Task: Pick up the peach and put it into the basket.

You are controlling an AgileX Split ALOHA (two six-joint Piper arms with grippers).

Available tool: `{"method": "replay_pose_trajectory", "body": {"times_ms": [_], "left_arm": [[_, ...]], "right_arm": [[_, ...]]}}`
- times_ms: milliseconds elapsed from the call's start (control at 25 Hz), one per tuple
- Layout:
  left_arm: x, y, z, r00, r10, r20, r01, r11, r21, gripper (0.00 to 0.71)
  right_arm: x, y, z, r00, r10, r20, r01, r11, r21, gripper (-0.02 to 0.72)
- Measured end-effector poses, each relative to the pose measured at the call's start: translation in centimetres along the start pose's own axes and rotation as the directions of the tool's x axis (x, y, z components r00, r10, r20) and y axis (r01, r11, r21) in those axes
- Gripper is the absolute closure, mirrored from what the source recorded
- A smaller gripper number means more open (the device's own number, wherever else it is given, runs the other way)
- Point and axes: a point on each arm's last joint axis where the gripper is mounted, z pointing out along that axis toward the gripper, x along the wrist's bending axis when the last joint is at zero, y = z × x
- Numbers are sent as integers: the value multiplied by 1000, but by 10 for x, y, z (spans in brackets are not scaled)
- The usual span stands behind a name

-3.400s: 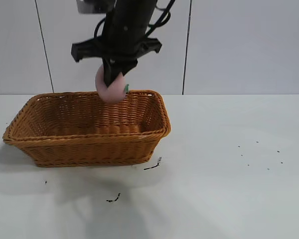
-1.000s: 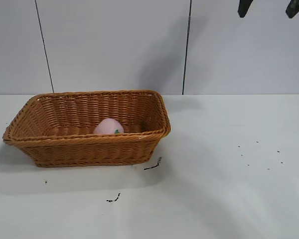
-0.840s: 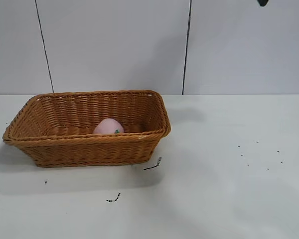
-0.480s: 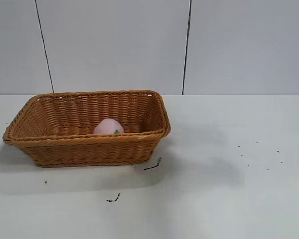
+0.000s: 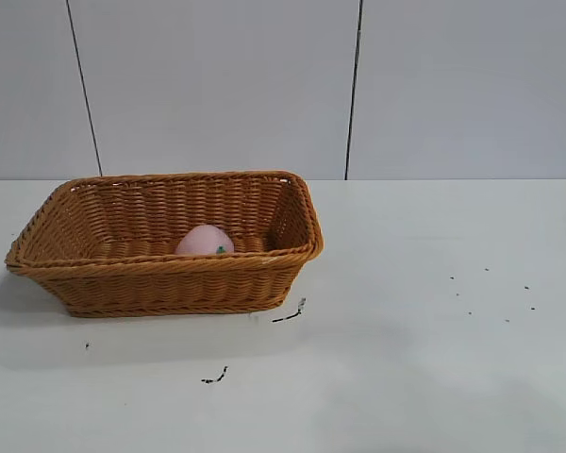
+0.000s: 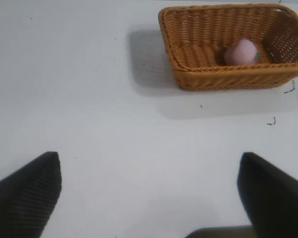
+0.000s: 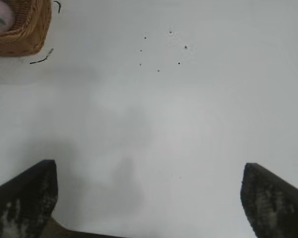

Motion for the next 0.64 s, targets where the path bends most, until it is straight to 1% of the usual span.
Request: {"method": "replay_pose_trajectory", "body": {"times_ms": [120, 200, 640], "left_arm": [[0, 0, 0, 1000, 0, 0, 0, 1000, 0, 17], [0, 0, 0, 1000, 0, 0, 0, 1000, 0, 17], [0, 0, 0, 1000, 0, 0, 0, 1000, 0, 17]], "right_arm": [[0, -7, -12, 1000, -3, -2, 3, 996, -90, 8], [0, -10, -17, 1000, -4, -2, 4, 992, -126, 8], [0, -10, -17, 1000, -10, -6, 9, 991, -131, 8]]}}
